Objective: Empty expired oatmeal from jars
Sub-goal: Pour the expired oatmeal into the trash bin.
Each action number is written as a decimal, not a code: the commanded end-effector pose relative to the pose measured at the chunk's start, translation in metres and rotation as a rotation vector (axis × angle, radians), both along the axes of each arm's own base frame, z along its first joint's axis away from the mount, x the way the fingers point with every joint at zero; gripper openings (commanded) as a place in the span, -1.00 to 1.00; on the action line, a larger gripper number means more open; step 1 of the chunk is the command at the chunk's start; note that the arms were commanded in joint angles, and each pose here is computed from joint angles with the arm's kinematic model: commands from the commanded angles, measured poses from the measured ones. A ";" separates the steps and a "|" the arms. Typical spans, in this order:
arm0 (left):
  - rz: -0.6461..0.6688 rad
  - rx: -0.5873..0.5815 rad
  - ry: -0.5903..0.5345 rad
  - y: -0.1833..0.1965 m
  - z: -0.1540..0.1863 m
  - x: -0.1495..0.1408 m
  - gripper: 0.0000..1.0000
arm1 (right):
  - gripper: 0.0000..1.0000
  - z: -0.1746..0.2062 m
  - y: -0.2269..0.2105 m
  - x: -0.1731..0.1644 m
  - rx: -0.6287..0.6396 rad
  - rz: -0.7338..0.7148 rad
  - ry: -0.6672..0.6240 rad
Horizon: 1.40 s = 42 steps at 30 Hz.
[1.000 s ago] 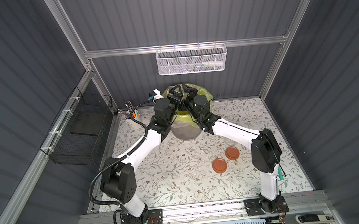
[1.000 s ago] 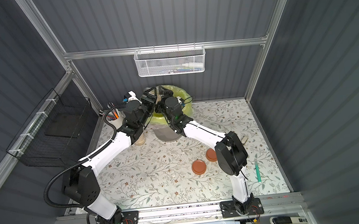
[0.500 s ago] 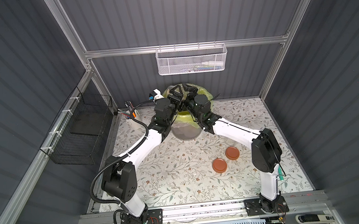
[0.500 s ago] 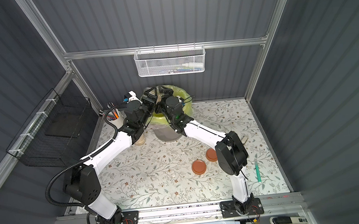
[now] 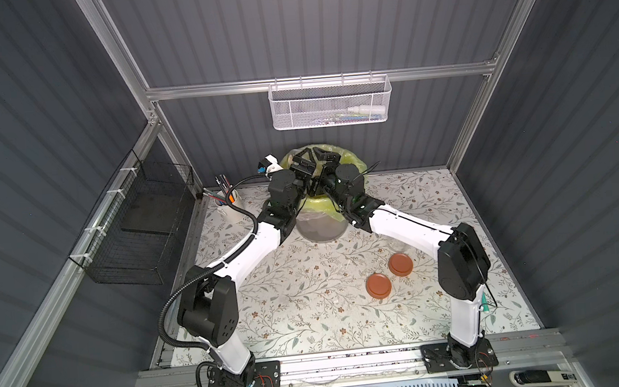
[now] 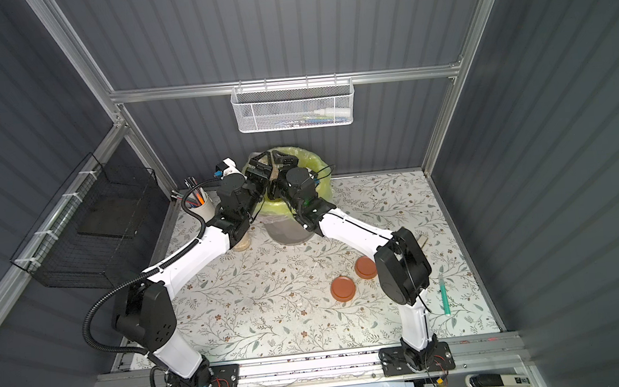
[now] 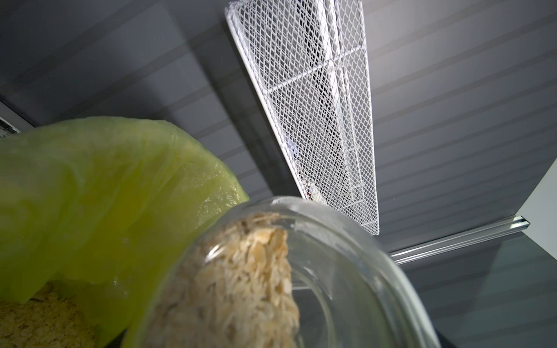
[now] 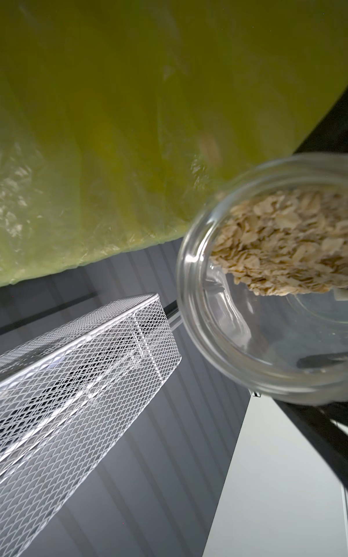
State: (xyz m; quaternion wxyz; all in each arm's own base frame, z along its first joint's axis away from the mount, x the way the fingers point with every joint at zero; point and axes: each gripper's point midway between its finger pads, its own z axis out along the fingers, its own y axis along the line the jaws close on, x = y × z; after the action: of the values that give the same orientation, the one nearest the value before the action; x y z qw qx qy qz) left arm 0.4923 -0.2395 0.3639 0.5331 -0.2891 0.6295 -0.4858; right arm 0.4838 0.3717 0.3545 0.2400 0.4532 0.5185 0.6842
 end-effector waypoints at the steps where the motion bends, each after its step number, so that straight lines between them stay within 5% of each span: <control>1: 0.042 -0.027 -0.097 0.009 0.039 0.004 -0.46 | 0.98 0.052 -0.008 -0.016 0.086 0.028 -0.087; 42: 0.044 0.042 -0.185 0.007 0.055 0.004 -0.46 | 0.96 0.041 -0.042 -0.038 -0.057 0.098 -0.027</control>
State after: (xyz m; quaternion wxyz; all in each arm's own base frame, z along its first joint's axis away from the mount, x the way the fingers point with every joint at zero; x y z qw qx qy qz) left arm 0.4984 -0.2400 0.3706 0.5668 -0.2580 0.6287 -0.4657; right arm 0.4518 0.3305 0.3959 0.2256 0.4236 0.5465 0.6864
